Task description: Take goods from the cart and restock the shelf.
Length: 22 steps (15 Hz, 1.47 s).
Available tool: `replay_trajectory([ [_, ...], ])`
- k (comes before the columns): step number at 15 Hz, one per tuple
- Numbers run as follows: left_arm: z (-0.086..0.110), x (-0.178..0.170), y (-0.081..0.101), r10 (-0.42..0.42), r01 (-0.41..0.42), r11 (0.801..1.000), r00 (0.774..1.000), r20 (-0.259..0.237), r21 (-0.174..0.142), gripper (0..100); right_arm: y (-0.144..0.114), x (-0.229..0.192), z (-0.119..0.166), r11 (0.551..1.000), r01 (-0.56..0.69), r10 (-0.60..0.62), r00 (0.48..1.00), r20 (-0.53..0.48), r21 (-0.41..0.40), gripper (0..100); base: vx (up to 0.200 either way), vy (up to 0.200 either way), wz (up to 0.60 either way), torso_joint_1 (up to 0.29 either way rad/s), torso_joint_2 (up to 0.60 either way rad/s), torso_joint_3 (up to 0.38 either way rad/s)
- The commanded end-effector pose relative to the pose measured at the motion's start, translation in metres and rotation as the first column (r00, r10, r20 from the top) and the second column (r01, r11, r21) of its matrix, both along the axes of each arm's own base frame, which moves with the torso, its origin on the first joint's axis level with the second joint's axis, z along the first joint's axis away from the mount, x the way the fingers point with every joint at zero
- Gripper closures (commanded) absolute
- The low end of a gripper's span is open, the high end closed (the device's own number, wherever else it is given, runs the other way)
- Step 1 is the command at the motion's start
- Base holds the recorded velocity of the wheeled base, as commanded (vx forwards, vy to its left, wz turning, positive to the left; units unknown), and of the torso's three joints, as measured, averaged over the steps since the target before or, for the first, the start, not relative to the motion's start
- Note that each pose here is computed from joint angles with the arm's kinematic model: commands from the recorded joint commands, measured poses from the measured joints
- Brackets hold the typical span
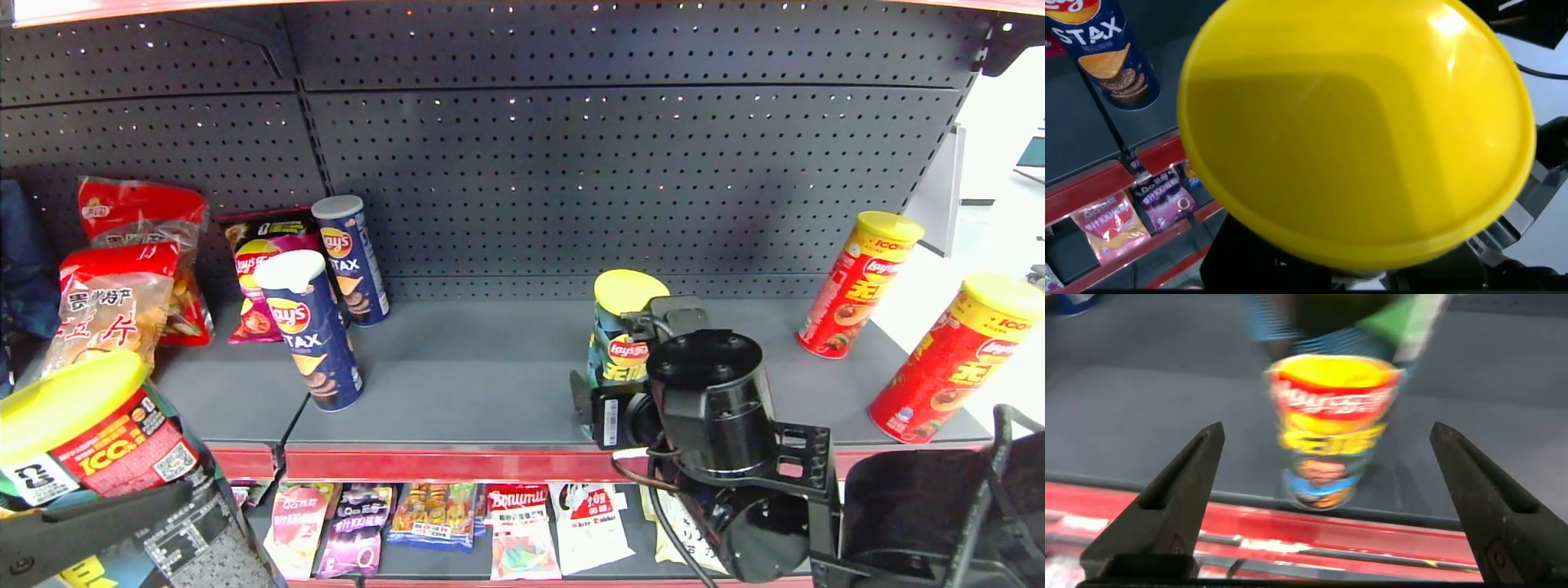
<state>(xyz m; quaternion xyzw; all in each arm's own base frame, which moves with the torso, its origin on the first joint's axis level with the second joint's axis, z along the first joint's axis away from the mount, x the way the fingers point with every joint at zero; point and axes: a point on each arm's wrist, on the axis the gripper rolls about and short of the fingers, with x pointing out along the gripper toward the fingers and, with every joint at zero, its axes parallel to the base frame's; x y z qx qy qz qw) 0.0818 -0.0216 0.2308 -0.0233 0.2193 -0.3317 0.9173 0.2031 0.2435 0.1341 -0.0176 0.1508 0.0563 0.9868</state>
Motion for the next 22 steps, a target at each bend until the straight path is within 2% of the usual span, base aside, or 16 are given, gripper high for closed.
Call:
replay_trajectory([
  [1,0.000,0.000,0.000,0.000,0.000,1.000,1.000,0.001,0.000,100,0.003,0.000,-0.004,1.000,-0.011,0.011,1.000,-0.011,-0.008,0,0.000,0.000,0.00,0.000,0.00,0.000],
  [16,-0.002,0.000,0.000,0.001,-0.001,1.000,1.000,-0.007,0.001,100,0.017,-0.001,-0.008,0.998,-0.061,0.060,0.998,-0.018,-0.007,0,0.000,0.000,0.00,0.000,0.00,0.000],
  [22,-0.002,0.000,0.000,0.002,-0.002,1.000,1.000,-0.008,0.000,100,0.006,-0.009,-0.015,0.998,-0.059,0.058,0.997,-0.042,-0.036,0,0.000,0.000,0.00,0.000,0.00,0.000],
])
